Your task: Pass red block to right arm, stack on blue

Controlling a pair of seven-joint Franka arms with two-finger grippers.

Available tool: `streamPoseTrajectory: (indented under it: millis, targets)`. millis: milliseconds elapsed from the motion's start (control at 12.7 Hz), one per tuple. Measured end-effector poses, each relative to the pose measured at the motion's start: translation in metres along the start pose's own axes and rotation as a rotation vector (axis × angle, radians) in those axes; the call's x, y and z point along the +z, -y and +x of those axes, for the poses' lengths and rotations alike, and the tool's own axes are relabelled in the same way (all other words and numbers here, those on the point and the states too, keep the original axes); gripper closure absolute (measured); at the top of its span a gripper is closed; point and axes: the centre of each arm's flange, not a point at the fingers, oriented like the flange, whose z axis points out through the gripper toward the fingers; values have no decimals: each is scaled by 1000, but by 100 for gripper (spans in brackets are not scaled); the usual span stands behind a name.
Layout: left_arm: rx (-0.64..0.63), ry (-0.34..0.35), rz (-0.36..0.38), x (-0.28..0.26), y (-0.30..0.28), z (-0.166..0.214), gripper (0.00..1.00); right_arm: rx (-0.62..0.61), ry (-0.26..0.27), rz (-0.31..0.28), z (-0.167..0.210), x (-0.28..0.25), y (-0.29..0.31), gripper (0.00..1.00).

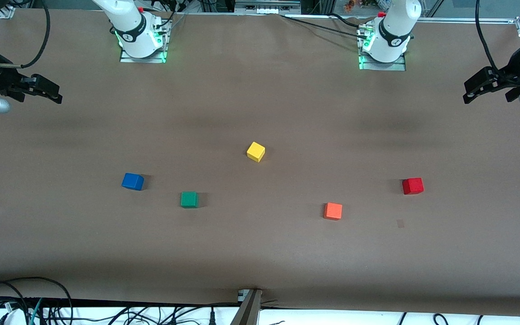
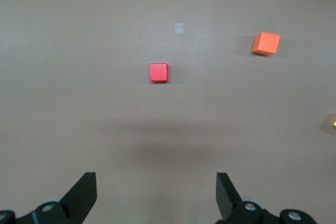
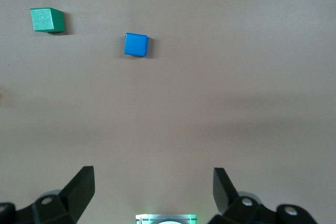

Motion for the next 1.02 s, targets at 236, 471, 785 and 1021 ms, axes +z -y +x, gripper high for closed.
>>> streamPoseTrajectory:
  millis: [236, 471, 785, 1021]
  targets:
    - [7, -3, 0, -1, -4, 0, 0, 0, 0, 0, 0, 0, 0, 0]
    - [8, -3, 0, -1, -4, 0, 0, 0, 0, 0, 0, 0, 0, 0]
    - [8, -3, 0, -1, -4, 0, 0, 0, 0, 0, 0, 0, 0, 0]
    - [9, -3, 0, -1, -4, 0, 0, 0, 0, 0, 0, 0, 0, 0]
